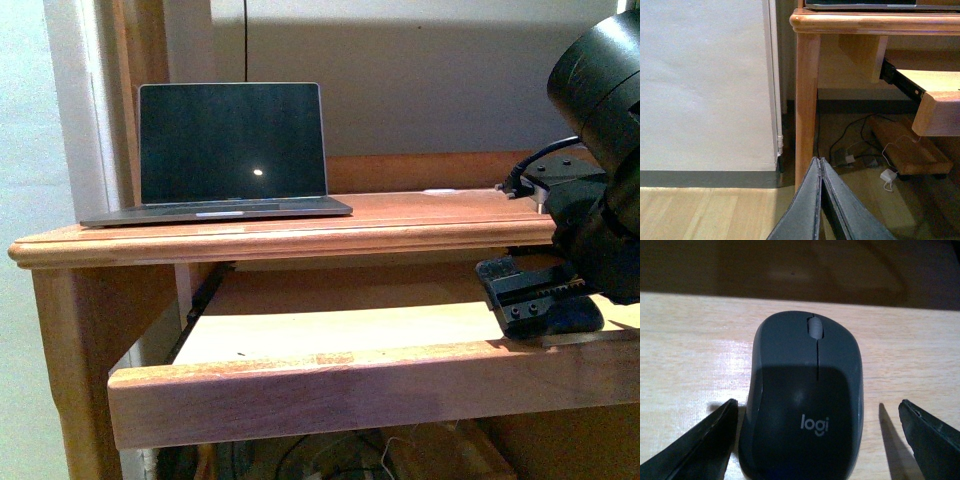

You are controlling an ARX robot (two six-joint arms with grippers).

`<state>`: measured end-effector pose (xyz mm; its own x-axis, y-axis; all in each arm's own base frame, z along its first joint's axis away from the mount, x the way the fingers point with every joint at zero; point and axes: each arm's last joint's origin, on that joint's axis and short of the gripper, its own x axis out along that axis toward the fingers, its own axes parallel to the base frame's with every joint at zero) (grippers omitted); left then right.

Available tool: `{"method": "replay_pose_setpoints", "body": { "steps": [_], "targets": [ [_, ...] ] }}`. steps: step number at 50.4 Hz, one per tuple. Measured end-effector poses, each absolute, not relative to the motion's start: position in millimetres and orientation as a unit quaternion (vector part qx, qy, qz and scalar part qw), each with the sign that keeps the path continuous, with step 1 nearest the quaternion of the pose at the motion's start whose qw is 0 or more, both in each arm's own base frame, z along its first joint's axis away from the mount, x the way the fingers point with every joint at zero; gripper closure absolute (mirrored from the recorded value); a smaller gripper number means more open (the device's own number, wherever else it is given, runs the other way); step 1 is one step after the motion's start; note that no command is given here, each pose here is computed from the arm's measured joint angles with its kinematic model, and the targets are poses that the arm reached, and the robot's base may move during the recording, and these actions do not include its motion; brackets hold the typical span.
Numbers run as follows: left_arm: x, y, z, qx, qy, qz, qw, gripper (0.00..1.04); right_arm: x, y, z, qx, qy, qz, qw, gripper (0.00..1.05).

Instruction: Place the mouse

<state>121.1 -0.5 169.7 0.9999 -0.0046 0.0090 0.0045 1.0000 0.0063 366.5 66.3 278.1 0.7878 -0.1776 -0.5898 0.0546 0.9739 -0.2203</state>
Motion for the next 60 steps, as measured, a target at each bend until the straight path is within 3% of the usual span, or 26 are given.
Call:
{"method": "replay_pose_setpoints", "body": {
  "steps": [4,15,26,35,42,52,60],
  "targets": [
    [118.5,-0.5,170.0,0.003,-0.005,-0.002,1.000,1.02,366.9,66.6,277.9,-0.087,0.318,-0.062,0.942,0.08],
    [113.1,-0.5,170.0,0.003,-0.006,-0.002,1.000,1.02,367.4,68.2,278.6,-0.055,0.291,-0.042,0.954,0.47],
    [110.0,-0.5,169.8,0.003,-0.006,-0.002,1.000,1.02,350.5,65.6,304.2,-0.041,0.268,-0.027,0.962,0.49],
    [102.9,-0.4,165.5,0.003,0.010,-0.003,1.000,1.02,347.7,70.5,361.2,-0.038,0.217,-0.032,0.975,0.49],
    [97.7,-0.4,166.5,0.003,-0.002,-0.002,1.000,1.02,386.7,98.9,392.6,-0.047,0.194,-0.050,0.979,0.49],
    [97.5,-0.4,166.6,0.003,-0.003,-0.002,1.000,1.02,459.4,140.4,368.7,-0.065,0.214,-0.085,0.971,0.49],
    [97.5,-0.4,166.6,0.003,-0.003,-0.002,1.000,0.76,484.9,151.8,354.8,-0.071,0.209,-0.105,0.970,0.49]
  ]
}}
